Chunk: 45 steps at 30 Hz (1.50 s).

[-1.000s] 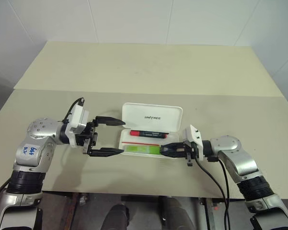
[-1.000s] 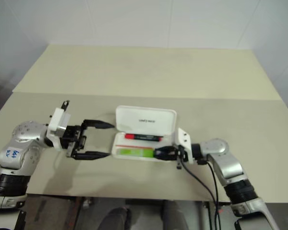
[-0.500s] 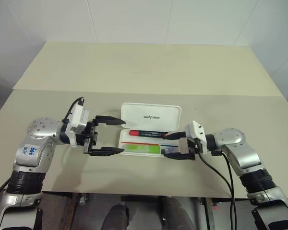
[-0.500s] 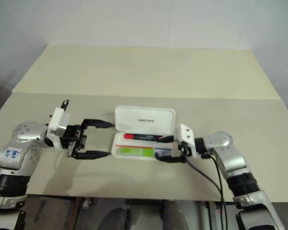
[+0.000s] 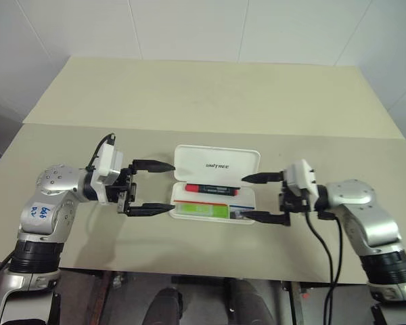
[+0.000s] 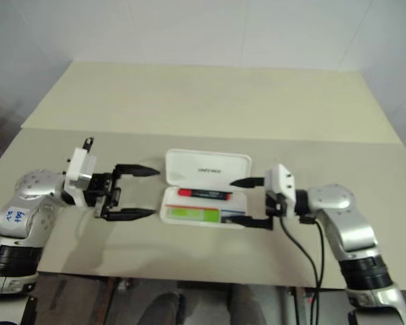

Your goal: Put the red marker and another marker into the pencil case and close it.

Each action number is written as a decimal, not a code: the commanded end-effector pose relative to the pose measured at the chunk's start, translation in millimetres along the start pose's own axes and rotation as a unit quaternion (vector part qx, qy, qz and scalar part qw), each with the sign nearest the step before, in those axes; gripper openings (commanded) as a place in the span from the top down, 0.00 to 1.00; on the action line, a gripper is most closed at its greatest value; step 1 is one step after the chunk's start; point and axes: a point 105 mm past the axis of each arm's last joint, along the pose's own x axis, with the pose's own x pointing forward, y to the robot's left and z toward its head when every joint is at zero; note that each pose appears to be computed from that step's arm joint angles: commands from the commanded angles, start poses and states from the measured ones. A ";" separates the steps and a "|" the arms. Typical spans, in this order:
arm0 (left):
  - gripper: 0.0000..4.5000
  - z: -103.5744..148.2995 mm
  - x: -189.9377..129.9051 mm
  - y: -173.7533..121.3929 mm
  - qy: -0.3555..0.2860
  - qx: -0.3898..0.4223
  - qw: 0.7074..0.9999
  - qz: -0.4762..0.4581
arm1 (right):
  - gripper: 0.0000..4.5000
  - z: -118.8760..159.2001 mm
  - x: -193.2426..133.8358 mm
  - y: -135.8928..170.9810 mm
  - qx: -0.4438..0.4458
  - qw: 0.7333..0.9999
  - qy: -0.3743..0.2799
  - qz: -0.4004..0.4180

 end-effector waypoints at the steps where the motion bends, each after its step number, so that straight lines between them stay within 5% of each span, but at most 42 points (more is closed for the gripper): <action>1: 0.00 10.2 -13.6 6.7 -0.009 0.020 0.999 0.027 | 0.01 15.9 -29.5 -12.1 -0.035 0.998 -0.002 -0.058; 4: 0.00 8.6 -22.3 7.7 -0.008 0.014 0.999 0.034 | 0.01 17.3 -49.4 -17.8 -0.041 0.995 0.012 -0.095; 7: 0.15 6.8 -28.1 8.8 -0.009 0.009 0.999 0.040 | 0.00 17.4 -59.9 -19.0 -0.042 0.993 0.019 -0.110; 18: 1.00 -5.4 -42.9 13.7 0.001 -0.003 0.998 0.067 | 0.00 36.0 -56.3 -15.7 -0.040 0.992 -0.014 -0.116; 30: 1.00 -28.8 -57.0 73.3 0.007 -0.009 0.959 0.284 | 0.00 70.9 -25.5 16.1 -0.040 0.998 -0.051 -0.005; 45: 1.00 -66.5 7.3 97.8 0.038 -0.086 0.953 0.288 | 0.00 56.2 -11.3 14.8 -0.040 0.998 -0.044 0.019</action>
